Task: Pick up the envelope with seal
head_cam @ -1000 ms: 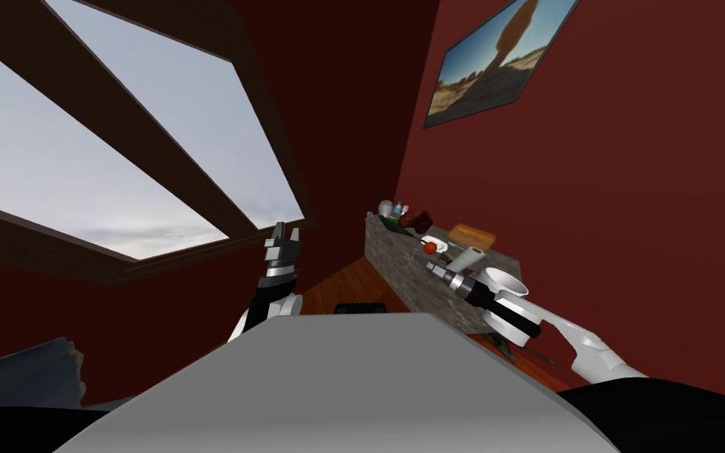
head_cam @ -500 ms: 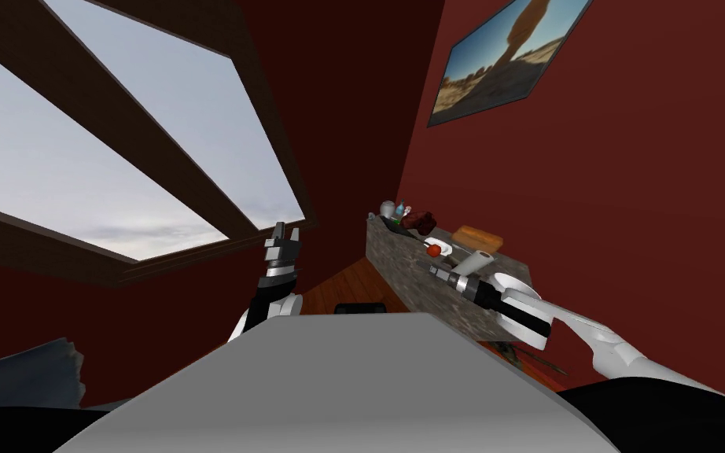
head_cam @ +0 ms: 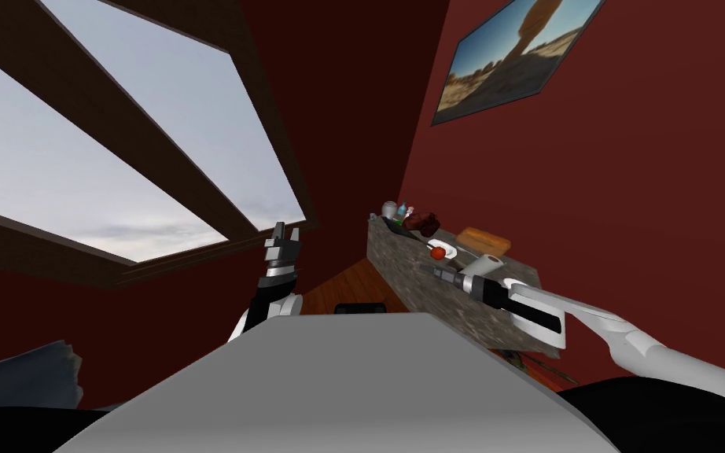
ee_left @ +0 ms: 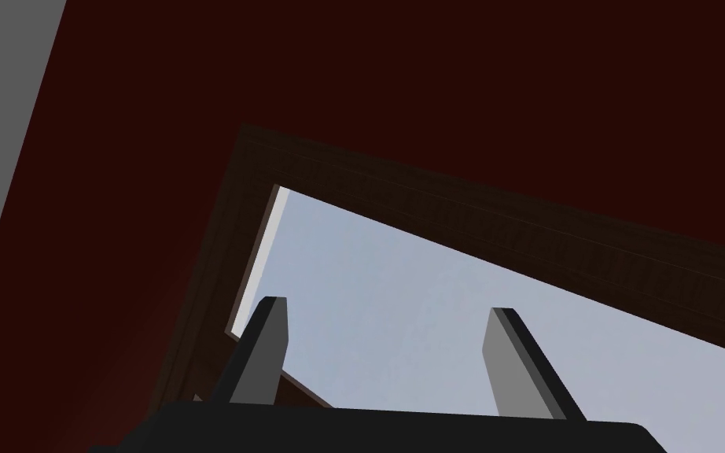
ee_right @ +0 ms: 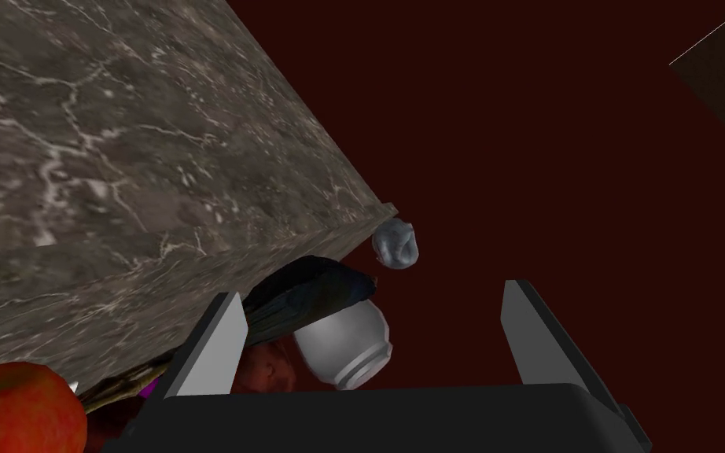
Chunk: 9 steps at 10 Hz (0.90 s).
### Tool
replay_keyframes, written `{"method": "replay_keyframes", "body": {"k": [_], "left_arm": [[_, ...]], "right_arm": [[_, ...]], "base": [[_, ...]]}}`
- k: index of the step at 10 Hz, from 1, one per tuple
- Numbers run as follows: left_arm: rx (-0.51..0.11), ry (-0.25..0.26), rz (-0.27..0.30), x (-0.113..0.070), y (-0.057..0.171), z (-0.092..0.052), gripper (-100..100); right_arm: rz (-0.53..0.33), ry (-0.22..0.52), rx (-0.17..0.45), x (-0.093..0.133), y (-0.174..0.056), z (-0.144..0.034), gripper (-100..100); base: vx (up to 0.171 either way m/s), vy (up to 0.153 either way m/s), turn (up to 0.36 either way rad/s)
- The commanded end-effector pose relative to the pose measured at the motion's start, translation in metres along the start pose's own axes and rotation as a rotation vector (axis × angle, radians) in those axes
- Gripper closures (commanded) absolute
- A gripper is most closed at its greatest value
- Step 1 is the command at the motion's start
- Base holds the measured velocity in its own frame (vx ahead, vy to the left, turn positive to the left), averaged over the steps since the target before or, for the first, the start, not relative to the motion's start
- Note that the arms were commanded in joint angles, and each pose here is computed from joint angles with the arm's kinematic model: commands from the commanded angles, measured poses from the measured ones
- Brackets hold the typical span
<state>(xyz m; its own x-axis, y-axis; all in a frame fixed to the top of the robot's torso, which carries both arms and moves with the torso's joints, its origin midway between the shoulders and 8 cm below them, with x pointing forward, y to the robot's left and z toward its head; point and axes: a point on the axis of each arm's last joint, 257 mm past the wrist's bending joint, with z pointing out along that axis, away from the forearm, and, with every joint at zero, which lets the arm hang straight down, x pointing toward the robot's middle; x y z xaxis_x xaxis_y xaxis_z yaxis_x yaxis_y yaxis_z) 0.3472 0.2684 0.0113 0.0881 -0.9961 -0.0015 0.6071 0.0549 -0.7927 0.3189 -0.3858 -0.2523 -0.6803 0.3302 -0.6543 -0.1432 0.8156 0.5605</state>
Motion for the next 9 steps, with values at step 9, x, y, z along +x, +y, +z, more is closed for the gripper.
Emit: {"method": "replay_keyframes", "body": {"k": [9], "left_arm": [[0.000,0.000,0.000,0.000,0.000,0.000,0]], "right_arm": [[-0.156,0.212,0.162,0.003,-0.055,-0.034,-100]], "base": [[0.038,0.019,0.025]]}}
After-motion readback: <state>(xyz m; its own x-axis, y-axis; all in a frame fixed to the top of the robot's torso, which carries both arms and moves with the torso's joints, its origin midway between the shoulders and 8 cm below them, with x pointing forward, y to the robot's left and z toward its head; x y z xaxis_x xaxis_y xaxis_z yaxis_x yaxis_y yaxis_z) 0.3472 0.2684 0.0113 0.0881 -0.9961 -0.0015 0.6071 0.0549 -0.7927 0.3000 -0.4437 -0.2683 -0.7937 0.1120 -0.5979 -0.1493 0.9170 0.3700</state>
